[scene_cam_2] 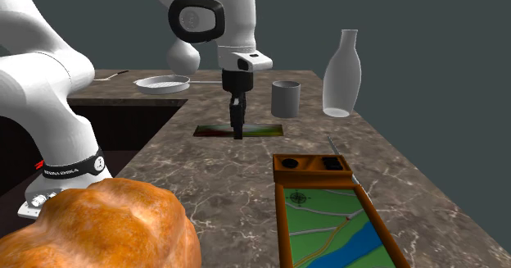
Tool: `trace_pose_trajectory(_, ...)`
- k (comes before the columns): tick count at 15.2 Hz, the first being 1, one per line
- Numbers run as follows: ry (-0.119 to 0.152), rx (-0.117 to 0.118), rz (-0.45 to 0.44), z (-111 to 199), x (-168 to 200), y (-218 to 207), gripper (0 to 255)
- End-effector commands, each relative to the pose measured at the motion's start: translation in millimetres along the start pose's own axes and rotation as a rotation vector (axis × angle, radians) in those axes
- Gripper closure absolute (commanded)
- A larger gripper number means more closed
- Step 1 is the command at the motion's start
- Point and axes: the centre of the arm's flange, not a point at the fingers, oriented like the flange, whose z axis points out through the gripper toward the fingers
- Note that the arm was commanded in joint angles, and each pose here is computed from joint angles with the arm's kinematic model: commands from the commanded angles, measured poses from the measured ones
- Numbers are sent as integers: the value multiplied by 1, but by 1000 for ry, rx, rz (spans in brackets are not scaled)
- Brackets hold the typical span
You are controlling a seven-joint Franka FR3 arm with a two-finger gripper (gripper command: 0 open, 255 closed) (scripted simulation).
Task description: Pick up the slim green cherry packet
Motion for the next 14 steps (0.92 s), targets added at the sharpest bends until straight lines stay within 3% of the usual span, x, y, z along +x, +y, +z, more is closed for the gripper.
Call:
trace_pose_trajectory(1, 0, 0, 0, 0, 0, 0, 255)
trace_pose_trajectory(7, 0, 0, 0, 0, -1, 1, 255)
trace_pose_trajectory(14, 0, 0, 0, -37, -1, 1, 255)
